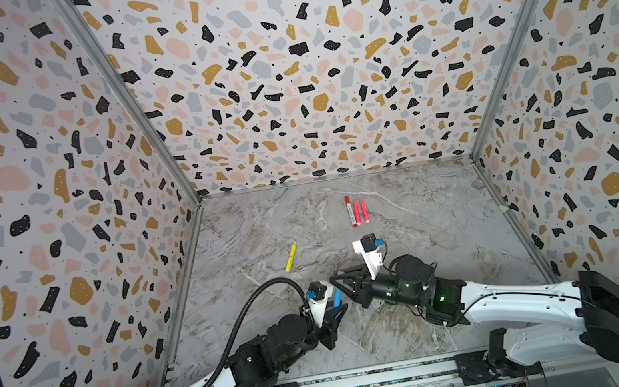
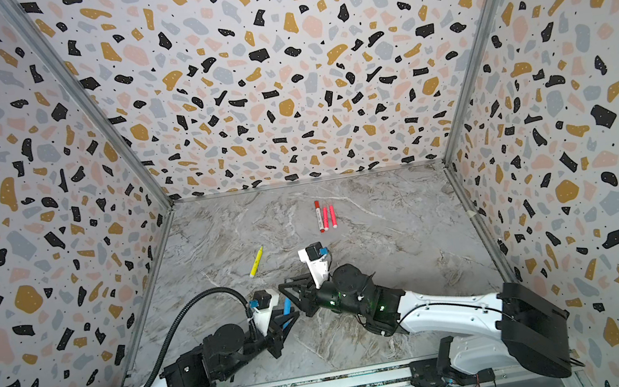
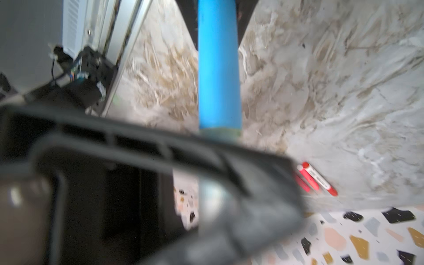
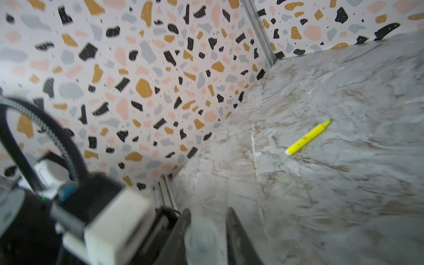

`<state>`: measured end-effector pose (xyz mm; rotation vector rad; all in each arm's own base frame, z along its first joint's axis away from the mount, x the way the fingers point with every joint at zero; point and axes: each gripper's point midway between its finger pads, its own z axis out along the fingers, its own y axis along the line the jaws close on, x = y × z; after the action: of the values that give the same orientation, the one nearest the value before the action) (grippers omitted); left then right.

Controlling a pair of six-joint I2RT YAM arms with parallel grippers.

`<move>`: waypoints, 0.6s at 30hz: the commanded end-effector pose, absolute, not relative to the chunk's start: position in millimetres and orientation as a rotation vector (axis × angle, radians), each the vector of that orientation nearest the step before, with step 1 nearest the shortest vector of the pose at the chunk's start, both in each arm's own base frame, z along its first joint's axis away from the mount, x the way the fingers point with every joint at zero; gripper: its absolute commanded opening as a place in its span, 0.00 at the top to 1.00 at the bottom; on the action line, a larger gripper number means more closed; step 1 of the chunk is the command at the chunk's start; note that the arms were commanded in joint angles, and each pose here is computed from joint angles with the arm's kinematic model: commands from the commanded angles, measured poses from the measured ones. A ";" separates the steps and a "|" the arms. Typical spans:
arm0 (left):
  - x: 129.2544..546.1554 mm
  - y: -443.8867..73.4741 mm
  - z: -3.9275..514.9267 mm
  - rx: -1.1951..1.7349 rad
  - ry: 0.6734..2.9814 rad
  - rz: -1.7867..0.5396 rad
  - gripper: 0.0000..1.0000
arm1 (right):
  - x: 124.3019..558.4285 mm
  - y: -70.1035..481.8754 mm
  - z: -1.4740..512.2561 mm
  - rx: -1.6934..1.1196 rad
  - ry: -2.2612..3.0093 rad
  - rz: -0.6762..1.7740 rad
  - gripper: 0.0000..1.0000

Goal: Insert the pens into the pen caps
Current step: 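Grasp the capped blue highlighter with the right gripper below the left gripper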

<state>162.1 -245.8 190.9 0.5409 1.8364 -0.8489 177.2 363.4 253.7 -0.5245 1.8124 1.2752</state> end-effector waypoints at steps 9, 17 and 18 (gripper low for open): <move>169.2 -257.7 222.2 0.381 1.698 -1.052 1.00 | 170.9 302.6 233.2 -0.673 1.916 1.069 0.39; 153.5 -273.1 235.5 0.447 1.626 -1.198 1.00 | 140.0 313.9 224.5 -0.772 1.879 1.284 0.43; 153.3 -274.1 234.7 0.449 1.629 -1.203 1.00 | 140.2 314.8 226.4 -0.770 1.867 1.291 0.43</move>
<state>159.6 -268.1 213.6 0.4497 1.7165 -1.1021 150.1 307.8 206.8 -0.7323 1.9485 1.1898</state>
